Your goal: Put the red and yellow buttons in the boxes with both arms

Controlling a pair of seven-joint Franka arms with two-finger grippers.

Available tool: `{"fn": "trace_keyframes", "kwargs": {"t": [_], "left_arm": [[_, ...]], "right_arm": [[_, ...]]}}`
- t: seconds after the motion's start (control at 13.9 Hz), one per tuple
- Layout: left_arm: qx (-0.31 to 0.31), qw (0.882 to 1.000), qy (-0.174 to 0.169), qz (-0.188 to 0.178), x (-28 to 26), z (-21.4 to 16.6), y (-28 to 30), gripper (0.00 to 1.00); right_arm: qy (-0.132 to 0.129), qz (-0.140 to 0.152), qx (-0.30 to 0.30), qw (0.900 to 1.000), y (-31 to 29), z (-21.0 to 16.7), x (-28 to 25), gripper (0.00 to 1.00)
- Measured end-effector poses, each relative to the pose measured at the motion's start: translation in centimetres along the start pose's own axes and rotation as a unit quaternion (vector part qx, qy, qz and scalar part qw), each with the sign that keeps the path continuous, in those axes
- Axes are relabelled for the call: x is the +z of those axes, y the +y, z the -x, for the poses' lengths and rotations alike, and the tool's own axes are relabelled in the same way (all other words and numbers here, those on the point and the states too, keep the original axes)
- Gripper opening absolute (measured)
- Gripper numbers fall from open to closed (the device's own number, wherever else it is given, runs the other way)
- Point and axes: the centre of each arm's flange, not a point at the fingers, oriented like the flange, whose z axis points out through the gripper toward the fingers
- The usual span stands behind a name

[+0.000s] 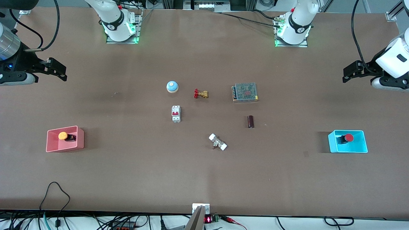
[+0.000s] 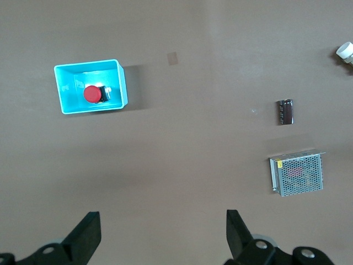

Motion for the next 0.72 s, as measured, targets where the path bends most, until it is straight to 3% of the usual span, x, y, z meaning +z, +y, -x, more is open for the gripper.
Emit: {"fn": "trace_keyframes", "kwargs": {"t": [0.36,0.72], "left_arm": [[0.0,1.0,0.0,0.0,0.0,0.0,0.0,1.0],[0.0,1.0,0.0,0.0,0.0,0.0,0.0,1.0]], "right_arm": [[-0.003,-0.003,-0.004,1.0,-0.64,-0.04,0.28,1.0],[-0.005,-0.034,0.005,0.999,-0.87,-0.19,0.61,1.0]]}}
